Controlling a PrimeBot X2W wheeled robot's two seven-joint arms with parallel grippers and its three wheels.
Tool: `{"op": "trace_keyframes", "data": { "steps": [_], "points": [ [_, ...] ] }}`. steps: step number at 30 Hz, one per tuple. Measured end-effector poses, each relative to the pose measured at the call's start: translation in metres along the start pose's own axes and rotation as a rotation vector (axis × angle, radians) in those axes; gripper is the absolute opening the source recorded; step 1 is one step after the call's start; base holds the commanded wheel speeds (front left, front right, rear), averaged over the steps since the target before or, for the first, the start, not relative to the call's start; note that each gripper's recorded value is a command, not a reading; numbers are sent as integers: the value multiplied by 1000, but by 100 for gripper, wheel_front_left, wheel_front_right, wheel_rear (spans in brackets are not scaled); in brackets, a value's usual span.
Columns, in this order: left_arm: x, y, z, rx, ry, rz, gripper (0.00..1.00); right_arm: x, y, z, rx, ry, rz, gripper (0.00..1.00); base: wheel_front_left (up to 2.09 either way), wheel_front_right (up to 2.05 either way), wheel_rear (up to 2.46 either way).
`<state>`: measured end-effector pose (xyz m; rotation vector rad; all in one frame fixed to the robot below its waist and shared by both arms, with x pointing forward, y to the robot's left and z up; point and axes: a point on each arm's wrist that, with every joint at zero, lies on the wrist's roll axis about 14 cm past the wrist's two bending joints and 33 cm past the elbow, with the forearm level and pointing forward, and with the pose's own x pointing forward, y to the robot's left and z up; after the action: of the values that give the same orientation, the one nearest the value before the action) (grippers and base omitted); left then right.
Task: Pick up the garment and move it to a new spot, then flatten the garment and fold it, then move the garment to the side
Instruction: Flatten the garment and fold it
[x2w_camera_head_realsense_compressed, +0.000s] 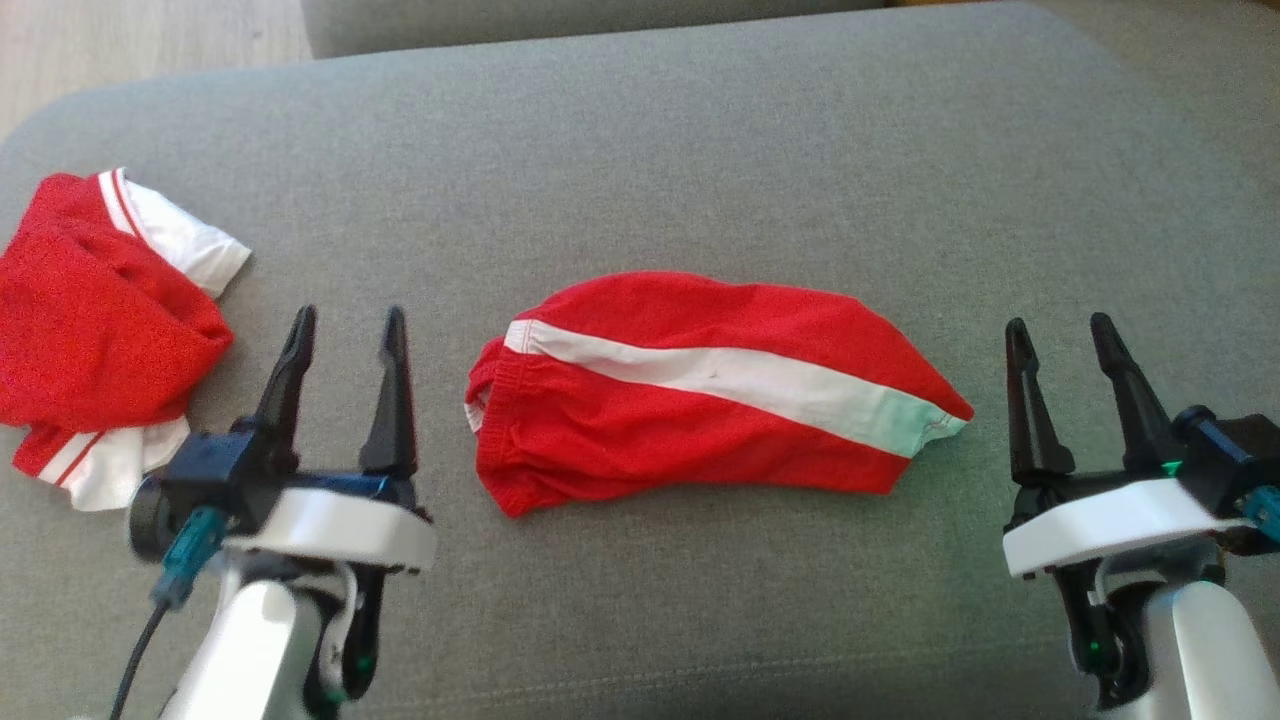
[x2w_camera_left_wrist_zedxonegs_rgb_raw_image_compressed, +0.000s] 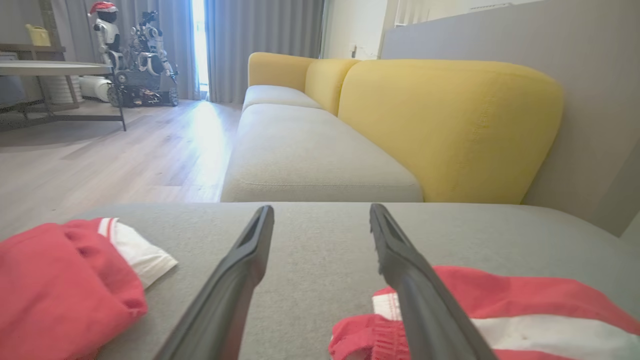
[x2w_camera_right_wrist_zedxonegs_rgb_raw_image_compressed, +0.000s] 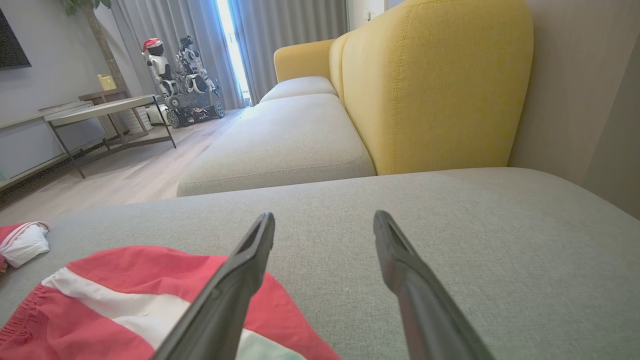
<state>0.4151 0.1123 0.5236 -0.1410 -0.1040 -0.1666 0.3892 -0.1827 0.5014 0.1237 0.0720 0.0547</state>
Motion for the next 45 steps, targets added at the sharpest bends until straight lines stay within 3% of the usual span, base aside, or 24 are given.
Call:
{"op": "trace_keyframes", "data": {
  "steps": [7,31,40,45],
  "points": [
    [-19,28,2,79,5,62,100,-10,9,-6,3,19,23,100,0,0,0],
    [-45,34,-29,50,122,58,100,-23,13,-13,-12,50,47,100,0,0,0],
    [-44,31,-35,47,148,45,100,-21,14,-13,-13,52,48,100,0,0,0],
    [-20,2,-41,17,187,-65,100,-13,13,-12,-14,49,49,100,0,0,0]
  ]
}}
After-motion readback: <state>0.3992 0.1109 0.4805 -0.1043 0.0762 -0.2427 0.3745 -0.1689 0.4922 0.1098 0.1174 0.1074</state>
